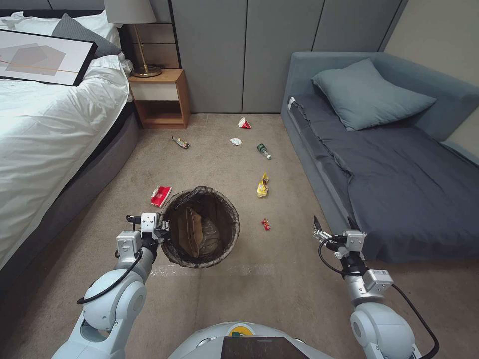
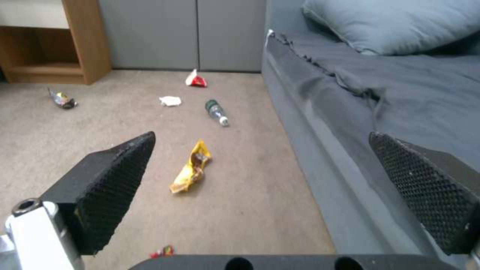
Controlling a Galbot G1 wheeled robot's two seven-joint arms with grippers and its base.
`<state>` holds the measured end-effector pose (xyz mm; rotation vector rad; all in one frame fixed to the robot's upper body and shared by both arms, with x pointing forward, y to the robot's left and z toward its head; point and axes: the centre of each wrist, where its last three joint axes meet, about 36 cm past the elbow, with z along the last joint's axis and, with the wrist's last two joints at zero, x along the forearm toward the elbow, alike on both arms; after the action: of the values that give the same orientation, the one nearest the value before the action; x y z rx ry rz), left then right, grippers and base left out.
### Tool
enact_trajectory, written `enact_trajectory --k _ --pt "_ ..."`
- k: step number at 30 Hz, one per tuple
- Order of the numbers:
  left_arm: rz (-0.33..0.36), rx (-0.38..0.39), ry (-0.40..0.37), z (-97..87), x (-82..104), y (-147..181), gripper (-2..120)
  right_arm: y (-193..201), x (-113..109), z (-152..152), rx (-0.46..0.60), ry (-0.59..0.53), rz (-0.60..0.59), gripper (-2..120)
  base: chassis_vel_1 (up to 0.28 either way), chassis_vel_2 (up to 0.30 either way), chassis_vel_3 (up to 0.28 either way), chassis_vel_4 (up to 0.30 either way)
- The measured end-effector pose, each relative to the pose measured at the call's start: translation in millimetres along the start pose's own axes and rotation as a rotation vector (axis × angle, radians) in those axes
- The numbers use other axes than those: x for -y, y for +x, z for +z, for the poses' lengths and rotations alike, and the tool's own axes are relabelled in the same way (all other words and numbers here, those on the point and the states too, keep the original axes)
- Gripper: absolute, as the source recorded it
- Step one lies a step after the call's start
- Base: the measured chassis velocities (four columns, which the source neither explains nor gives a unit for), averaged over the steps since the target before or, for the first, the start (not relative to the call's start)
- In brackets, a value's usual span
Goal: Pick up the trash bin, then pick up the garbage from the floor and place it into the trash bin.
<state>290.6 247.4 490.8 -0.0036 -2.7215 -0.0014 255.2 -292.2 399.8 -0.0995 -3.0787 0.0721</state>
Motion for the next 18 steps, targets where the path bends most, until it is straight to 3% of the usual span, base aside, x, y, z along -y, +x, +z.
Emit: enact_trajectory --k 18 --pt "0.003 0.001 -0.003 -0.2 -2.0 -1.6 5 -3.2 -3.1 2.3 -0.001 -0.001 -0.011 100 -0.130 0.127 0.124 -0.125"
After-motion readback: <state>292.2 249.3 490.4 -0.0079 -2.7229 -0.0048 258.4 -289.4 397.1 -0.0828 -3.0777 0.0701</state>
